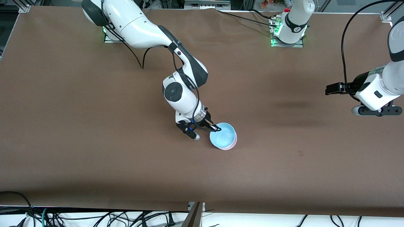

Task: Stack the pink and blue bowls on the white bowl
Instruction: 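Carry the blue bowl with the right gripper over the pink bowl, then lower the blue bowl into the pink bowl and open the right gripper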

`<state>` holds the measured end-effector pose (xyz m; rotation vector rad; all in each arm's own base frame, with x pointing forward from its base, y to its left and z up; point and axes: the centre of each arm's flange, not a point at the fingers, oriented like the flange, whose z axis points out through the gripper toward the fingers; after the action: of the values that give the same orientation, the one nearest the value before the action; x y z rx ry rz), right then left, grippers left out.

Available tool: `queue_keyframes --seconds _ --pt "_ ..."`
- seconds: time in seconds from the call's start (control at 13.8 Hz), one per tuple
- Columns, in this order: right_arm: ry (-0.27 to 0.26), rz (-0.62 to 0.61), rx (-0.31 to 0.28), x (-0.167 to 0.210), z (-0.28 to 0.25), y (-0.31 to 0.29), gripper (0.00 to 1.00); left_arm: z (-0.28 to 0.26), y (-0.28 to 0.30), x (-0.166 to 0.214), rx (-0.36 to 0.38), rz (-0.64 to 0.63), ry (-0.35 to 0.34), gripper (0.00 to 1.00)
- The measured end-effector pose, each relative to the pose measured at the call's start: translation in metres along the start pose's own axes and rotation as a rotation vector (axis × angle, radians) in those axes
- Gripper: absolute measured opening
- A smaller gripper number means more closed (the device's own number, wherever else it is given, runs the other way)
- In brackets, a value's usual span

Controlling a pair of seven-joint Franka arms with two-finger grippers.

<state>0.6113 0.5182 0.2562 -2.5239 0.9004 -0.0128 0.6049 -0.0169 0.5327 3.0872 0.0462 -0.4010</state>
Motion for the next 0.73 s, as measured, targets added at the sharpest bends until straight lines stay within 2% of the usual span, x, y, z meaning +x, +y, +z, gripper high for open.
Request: queue_keyframes --seconds 0.22,0.73 --pt "-0.002 -0.016 0.000 -0.012 0.004 -0.001 0.02 -0.001 0.000 0.000 0.000 0.000 0.002 1.00" --pt "0.052 -0.084 -0.037 -0.010 0.019 0.008 0.02 -0.001 0.000 0.001 0.000 0.000 0.001 1.00"
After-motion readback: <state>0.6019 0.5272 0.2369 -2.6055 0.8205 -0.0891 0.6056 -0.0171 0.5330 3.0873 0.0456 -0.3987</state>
